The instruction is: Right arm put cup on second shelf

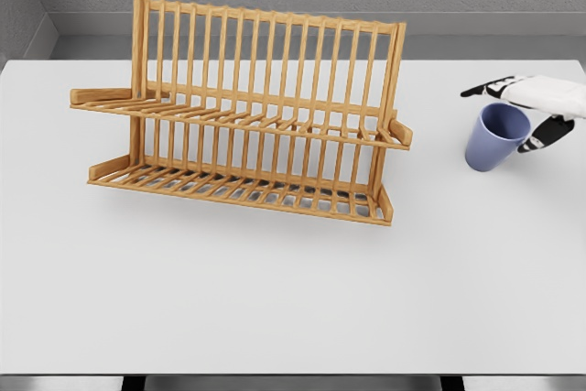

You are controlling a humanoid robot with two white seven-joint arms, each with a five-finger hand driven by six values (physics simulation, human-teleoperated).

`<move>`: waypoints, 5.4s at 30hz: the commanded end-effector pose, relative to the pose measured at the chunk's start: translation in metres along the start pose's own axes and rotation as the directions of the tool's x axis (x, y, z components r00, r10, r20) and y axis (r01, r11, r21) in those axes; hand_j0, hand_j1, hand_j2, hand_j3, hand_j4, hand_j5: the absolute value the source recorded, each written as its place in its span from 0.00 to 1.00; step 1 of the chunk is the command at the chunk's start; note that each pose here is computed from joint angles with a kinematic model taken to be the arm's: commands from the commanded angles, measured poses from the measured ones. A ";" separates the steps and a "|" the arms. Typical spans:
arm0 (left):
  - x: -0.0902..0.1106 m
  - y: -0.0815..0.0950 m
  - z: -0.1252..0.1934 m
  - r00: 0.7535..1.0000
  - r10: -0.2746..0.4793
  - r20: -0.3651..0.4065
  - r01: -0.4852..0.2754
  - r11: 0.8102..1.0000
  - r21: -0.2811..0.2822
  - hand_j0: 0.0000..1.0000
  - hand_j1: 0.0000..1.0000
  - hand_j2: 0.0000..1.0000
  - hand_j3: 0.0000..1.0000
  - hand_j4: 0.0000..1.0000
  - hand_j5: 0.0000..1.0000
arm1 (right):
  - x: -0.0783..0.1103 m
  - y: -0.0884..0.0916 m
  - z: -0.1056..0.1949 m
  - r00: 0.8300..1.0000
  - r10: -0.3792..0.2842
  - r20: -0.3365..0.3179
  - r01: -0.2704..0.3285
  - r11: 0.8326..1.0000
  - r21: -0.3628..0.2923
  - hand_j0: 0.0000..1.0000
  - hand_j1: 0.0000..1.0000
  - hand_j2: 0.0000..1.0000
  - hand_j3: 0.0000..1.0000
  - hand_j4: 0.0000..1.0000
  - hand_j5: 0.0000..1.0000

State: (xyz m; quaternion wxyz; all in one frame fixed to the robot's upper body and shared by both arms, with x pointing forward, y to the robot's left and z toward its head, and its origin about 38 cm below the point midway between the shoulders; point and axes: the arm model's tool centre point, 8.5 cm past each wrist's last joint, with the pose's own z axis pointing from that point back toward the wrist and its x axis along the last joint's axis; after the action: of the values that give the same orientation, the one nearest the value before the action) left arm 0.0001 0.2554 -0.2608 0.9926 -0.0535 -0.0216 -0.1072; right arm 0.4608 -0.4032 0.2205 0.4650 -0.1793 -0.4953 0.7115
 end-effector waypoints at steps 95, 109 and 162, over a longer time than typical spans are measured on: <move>0.000 0.000 0.000 1.000 0.000 -0.001 0.000 1.000 0.000 1.00 1.00 1.00 1.00 1.00 1.00 | 0.157 -0.101 0.039 0.857 0.447 0.255 -0.366 0.878 -0.308 0.70 0.70 0.70 0.70 0.70 0.70; 0.000 0.000 0.000 1.000 0.000 -0.001 0.000 1.000 0.000 1.00 1.00 1.00 1.00 1.00 1.00 | 0.198 -0.097 0.002 0.812 0.433 0.392 -0.289 0.881 -0.374 0.71 0.71 0.71 0.71 0.71 0.71; 0.000 0.000 0.000 1.000 0.000 0.001 0.000 1.000 0.000 1.00 1.00 1.00 1.00 1.00 1.00 | 0.116 -0.083 0.076 0.905 0.393 0.166 -0.290 0.851 -0.437 1.00 1.00 1.00 1.00 1.00 1.00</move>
State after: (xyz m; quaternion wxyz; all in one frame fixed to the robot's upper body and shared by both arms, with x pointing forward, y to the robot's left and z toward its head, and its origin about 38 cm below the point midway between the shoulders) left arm 0.0002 0.2554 -0.2608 0.9926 -0.0535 -0.0218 -0.1071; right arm 0.3903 -0.3278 0.3310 0.2251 -0.2412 -0.6350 0.6985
